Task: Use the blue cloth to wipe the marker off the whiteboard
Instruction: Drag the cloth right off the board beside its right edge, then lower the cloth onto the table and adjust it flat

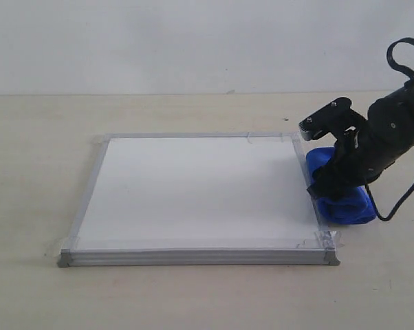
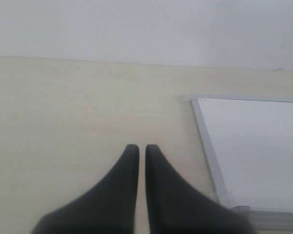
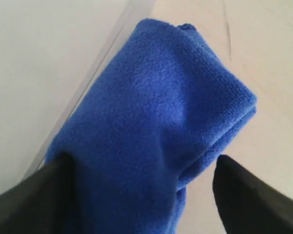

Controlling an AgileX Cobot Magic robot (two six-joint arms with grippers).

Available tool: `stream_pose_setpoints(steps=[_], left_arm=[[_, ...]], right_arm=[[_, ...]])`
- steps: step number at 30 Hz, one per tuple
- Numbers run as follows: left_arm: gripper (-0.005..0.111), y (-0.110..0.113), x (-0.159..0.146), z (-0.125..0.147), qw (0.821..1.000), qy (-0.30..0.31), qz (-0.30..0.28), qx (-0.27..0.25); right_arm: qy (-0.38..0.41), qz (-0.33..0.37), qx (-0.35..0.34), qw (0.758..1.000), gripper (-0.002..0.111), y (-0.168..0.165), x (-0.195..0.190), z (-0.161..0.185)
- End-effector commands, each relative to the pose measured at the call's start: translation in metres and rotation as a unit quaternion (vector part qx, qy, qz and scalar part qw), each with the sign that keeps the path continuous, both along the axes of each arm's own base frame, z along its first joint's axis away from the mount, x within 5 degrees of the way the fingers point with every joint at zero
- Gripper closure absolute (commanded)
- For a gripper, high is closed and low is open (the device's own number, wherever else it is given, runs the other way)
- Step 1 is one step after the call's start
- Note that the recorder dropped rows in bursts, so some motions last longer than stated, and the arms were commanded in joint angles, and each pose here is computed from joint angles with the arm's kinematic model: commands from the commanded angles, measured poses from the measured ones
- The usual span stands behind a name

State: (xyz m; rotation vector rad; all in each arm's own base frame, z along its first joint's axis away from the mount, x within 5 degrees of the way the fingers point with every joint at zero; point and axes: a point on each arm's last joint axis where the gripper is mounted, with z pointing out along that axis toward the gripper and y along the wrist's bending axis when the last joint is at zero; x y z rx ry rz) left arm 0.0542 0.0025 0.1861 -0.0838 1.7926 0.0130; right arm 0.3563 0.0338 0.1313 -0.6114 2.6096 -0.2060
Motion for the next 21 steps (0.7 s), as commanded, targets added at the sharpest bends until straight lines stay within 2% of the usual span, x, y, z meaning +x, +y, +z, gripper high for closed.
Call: stream_pose_setpoints(steps=[1, 9, 11, 13, 15, 16, 21], left_arm=[[0.102, 0.0, 0.0, 0.0, 1.0, -0.003, 0.001, 0.002], [0.102, 0.0, 0.0, 0.0, 1.0, -0.003, 0.001, 0.002], [0.102, 0.0, 0.0, 0.0, 1.0, -0.003, 0.001, 0.002], [0.102, 0.0, 0.0, 0.0, 1.0, -0.004, 0.001, 0.002], [0.102, 0.0, 0.0, 0.0, 1.0, -0.004, 0.001, 0.002], [0.102, 0.0, 0.0, 0.0, 1.0, -0.004, 0.001, 0.002], [0.102, 0.0, 0.0, 0.0, 1.0, -0.004, 0.001, 0.002]], right_arm=[[-0.009, -0.01, 0.005, 1.0, 0.044, 0.001, -0.005, 0.016], [-0.086, -0.048, 0.04, 0.994, 0.048, 0.0, -0.014, 0.072], [-0.089, -0.069, 0.054, 0.992, 0.06, 0.0, -0.014, 0.074], [-0.084, -0.092, 0.072, 0.99, 0.078, 0.001, -0.014, 0.071], [-0.072, -0.114, 0.088, 0.987, 0.101, 0.002, -0.013, 0.062], [-0.069, -0.116, 0.094, 0.986, 0.108, 0.004, -0.013, 0.057], [-0.059, -0.127, 0.114, 0.984, 0.108, 0.006, -0.015, 0.026]])
